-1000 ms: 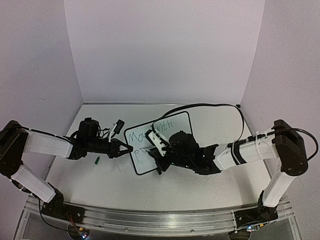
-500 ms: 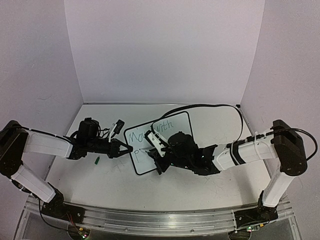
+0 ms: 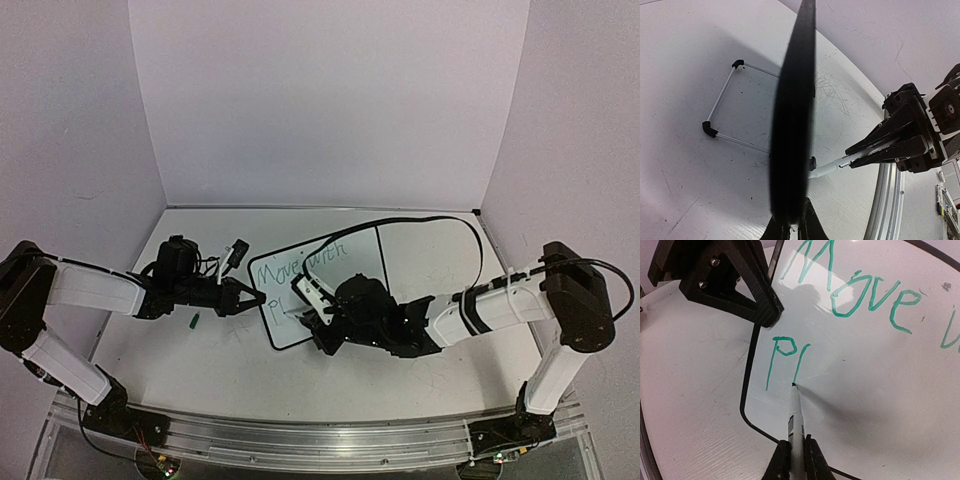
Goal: Write a sentence on the whiteboard
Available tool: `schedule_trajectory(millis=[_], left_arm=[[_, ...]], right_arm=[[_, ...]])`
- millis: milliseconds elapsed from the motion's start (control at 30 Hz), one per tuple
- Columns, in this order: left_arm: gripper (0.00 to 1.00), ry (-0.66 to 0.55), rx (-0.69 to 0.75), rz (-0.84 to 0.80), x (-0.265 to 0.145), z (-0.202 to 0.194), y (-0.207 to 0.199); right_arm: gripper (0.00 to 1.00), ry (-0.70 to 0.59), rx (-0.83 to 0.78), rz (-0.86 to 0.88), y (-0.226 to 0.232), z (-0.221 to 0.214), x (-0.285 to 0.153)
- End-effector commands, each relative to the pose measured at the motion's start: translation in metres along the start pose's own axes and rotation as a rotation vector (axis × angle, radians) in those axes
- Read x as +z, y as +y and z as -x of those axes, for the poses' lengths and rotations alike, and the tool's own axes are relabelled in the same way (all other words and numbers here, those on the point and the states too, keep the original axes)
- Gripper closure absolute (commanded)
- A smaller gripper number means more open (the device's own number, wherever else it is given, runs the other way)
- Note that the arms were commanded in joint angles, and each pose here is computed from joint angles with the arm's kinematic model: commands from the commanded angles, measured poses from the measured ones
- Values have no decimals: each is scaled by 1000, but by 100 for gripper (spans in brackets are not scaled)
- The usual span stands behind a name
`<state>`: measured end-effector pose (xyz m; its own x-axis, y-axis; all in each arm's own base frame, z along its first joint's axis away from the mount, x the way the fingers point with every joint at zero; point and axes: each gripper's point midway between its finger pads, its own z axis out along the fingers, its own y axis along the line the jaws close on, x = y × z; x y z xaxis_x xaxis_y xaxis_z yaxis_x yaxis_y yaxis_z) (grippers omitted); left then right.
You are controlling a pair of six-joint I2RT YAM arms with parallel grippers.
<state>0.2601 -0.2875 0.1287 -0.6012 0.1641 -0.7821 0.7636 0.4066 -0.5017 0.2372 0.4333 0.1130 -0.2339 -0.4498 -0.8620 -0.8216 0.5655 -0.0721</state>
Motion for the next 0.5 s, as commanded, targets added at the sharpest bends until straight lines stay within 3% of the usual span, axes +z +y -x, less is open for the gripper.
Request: schedule_trajectory(millis=[0,467], left_arm=[[100,-12,58,52,-2,8,6],[100,-11,57,56,-3,7,7]], right_arm=[[100,-13,18,-44,-7,3,-2],[100,-96,78,-138,-36,37,-2]])
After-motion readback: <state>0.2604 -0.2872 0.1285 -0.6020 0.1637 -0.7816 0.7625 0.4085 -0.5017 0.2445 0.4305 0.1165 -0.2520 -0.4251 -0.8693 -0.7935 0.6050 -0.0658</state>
